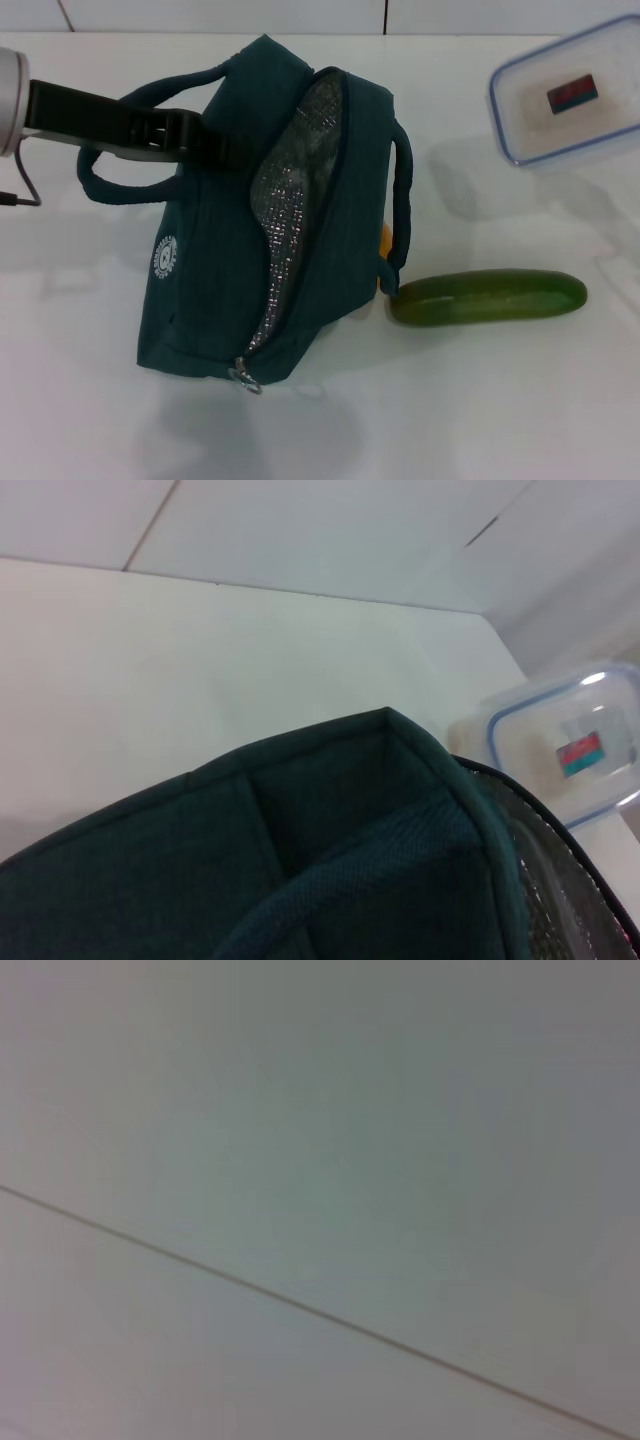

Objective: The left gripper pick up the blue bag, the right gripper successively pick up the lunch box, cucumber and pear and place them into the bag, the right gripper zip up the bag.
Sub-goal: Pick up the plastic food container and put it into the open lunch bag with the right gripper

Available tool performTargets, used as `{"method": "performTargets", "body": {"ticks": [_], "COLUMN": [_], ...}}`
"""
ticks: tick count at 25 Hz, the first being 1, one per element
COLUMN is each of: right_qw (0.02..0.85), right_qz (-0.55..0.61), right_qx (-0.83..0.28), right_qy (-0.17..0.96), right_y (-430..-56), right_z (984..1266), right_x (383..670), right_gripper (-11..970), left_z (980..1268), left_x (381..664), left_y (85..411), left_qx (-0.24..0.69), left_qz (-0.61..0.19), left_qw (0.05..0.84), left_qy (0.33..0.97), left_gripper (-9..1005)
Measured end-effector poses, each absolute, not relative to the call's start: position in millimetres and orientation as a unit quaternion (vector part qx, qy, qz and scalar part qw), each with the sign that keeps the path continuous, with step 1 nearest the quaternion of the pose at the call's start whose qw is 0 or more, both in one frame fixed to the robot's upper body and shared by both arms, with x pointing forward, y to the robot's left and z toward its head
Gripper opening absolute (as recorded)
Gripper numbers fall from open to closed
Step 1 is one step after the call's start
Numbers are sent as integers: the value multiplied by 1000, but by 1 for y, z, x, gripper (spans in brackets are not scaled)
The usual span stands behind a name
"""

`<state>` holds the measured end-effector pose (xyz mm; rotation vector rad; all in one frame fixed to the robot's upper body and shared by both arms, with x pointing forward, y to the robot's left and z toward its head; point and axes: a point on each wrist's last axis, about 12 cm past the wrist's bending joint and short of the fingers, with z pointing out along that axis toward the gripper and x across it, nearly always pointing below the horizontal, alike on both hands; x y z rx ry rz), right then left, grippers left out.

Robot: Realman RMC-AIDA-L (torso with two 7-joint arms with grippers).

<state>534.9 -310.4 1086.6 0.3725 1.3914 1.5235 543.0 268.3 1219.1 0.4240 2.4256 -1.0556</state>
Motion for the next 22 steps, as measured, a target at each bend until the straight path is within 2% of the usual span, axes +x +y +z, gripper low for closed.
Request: {"method": "performTargets", "body": {"ticks": [14,22], "right_qw": [483,456], "right_qz": [704,750], "right_qx": [86,24], "right_qy": [513,479], "right_y": [-283,-246], "right_z": [1122,1148], "right_x": [553,572], "right_gripper": [95,94], "left_z": [1215,1215], "left_x": [540,542], "left_y": [266,264], "left_qx": [157,161], "left_qz": [-397,-393], "left_qw": [223,220], "left_qy": [876,878], "left_gripper": [43,43]}}
